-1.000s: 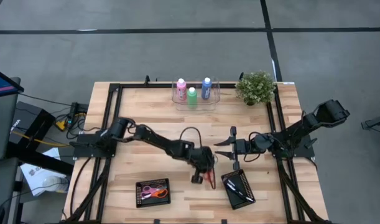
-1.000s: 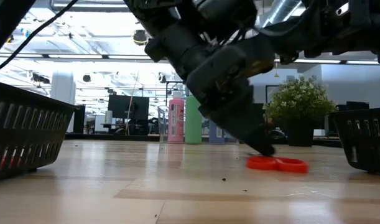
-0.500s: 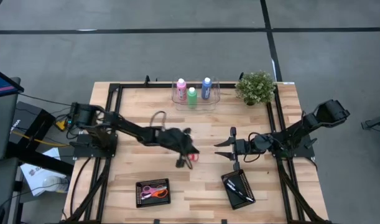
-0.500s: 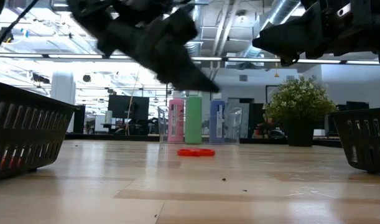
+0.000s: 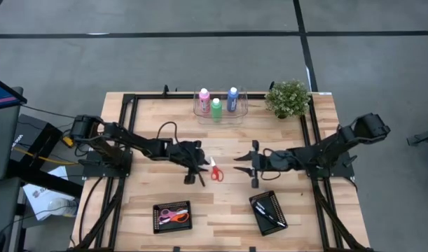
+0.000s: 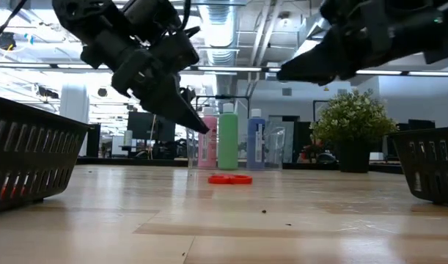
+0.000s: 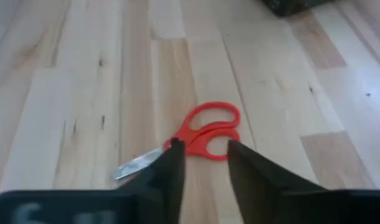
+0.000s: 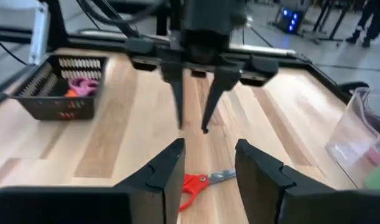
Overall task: Pick & Place Paint Supplies
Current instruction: Put the red scissors into the left black bin
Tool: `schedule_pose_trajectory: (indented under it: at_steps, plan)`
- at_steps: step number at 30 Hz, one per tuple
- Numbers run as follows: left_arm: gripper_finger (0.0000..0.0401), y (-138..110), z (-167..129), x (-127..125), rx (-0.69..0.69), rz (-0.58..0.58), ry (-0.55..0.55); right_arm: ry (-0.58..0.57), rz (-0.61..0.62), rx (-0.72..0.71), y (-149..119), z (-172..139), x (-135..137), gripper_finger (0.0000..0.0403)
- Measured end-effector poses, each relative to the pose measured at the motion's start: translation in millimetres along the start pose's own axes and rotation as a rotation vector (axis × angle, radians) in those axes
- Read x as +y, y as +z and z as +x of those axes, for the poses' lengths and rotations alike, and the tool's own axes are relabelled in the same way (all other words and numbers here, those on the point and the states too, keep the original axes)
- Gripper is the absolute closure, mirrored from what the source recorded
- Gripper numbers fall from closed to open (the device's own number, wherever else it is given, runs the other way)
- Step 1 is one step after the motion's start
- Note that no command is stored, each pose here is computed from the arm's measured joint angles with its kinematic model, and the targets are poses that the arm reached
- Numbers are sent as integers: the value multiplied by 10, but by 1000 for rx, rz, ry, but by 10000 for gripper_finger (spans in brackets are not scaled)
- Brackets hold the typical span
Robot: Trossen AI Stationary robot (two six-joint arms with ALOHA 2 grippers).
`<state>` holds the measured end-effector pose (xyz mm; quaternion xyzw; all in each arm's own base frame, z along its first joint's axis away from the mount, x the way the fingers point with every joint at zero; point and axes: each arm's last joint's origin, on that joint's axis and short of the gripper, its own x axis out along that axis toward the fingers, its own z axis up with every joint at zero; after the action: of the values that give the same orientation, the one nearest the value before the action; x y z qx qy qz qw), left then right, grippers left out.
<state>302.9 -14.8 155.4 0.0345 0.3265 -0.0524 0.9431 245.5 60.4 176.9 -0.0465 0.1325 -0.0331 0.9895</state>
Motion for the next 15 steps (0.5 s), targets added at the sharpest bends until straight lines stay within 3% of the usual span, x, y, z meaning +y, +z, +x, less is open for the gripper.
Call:
schedule_pose_trajectory:
  at_steps: [8, 15]
  plan:
    - [181, 25, 28, -5, 52, 51, -13, -31, -25, 102, -104, 246, -9, 225]
    - [184, -65, 199, -44, 105, 82, -13, -20, -23, 154, -174, 258, 27, 198]
